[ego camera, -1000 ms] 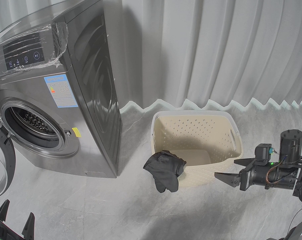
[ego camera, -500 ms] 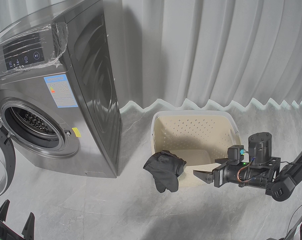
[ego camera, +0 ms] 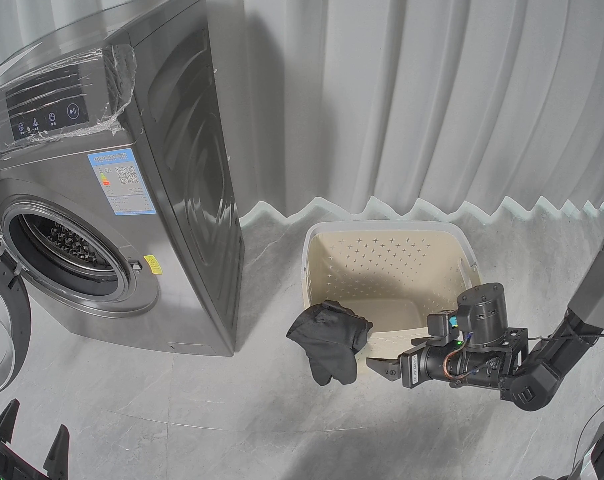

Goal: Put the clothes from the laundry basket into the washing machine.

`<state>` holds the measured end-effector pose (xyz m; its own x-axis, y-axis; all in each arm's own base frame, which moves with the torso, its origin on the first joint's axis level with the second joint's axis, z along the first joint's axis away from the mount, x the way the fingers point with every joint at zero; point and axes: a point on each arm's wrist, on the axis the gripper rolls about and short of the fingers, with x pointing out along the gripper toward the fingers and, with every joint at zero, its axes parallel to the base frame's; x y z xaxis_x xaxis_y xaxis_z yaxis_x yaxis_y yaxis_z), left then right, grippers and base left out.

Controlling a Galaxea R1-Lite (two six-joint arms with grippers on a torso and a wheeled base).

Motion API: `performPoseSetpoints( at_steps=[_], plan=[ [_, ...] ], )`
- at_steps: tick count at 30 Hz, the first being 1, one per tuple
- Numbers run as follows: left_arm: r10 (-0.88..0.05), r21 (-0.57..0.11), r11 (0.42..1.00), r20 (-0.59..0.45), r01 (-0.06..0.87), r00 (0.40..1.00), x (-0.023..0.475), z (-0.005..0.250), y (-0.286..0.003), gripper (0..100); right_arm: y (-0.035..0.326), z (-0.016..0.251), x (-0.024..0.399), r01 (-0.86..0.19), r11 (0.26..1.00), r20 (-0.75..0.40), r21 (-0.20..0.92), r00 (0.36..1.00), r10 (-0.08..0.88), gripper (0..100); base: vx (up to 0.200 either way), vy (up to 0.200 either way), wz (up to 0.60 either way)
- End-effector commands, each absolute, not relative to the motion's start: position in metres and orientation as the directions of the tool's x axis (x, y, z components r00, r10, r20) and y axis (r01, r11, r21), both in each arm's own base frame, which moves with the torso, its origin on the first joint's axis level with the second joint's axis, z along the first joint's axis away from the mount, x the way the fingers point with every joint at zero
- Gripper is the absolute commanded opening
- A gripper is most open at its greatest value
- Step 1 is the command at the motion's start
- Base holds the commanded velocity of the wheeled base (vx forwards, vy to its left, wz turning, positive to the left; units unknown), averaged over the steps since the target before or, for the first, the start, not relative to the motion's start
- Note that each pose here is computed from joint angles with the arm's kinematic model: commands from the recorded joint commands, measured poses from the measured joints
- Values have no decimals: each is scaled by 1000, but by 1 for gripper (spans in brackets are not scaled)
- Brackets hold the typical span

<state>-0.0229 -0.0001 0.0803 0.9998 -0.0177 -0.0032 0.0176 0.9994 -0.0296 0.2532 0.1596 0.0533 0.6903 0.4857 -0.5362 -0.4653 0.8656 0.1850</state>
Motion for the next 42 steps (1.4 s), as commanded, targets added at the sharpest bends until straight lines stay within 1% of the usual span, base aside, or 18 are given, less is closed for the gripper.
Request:
performPoseSetpoints(
  at_steps=[1, 6, 13, 16, 22, 24, 28, 39, 42],
  plan=[
    [-18, -31, 999, -3, 18, 1000, -23, 75, 0, 100, 164, 38, 257, -453, 873, -574, 177, 673, 466, 100, 0, 0, 0],
    [-18, -31, 999, -3, 18, 1000, -23, 75, 0, 100, 172, 34, 260, -427, 876, -577, 224, 666, 473, 100, 0, 0, 0],
    [-18, -32, 999, -2, 18, 1000, -23, 76, 0, 100, 180, 30, 252, -447, 866, -589, 225, 645, 487, 100, 0, 0, 0],
    [-18, -34, 999, -2, 18, 1000, -23, 76, 0, 100, 182, 24, 253, -430, 874, -601, 226, 645, 473, 100, 0, 0, 0],
    [-18, -35, 999, -3, 18, 1000, -23, 75, 0, 100, 188, 21, 253, -422, 872, -605, 249, 635, 480, 100, 0, 0, 0],
    [-18, -34, 999, -2, 18, 1000, -23, 76, 0, 100, 191, 14, 255, -406, 875, -615, 263, 628, 476, 100, 0, 0, 0],
    [-18, -34, 999, -2, 18, 1000, -23, 76, 0, 100, 196, 14, 260, -411, 868, -583, 278, 646, 493, 100, 0, 0, 0],
    [-18, -34, 999, -2, 18, 1000, -23, 76, 0, 100, 209, -6, 279, -415, 865, -559, 283, 661, 501, 100, 0, 0, 0],
    [-18, -35, 999, -3, 18, 1000, -23, 75, 0, 100, 213, -11, 286, -404, 873, -554, 274, 675, 487, 100, 0, 0, 0]
  ],
)
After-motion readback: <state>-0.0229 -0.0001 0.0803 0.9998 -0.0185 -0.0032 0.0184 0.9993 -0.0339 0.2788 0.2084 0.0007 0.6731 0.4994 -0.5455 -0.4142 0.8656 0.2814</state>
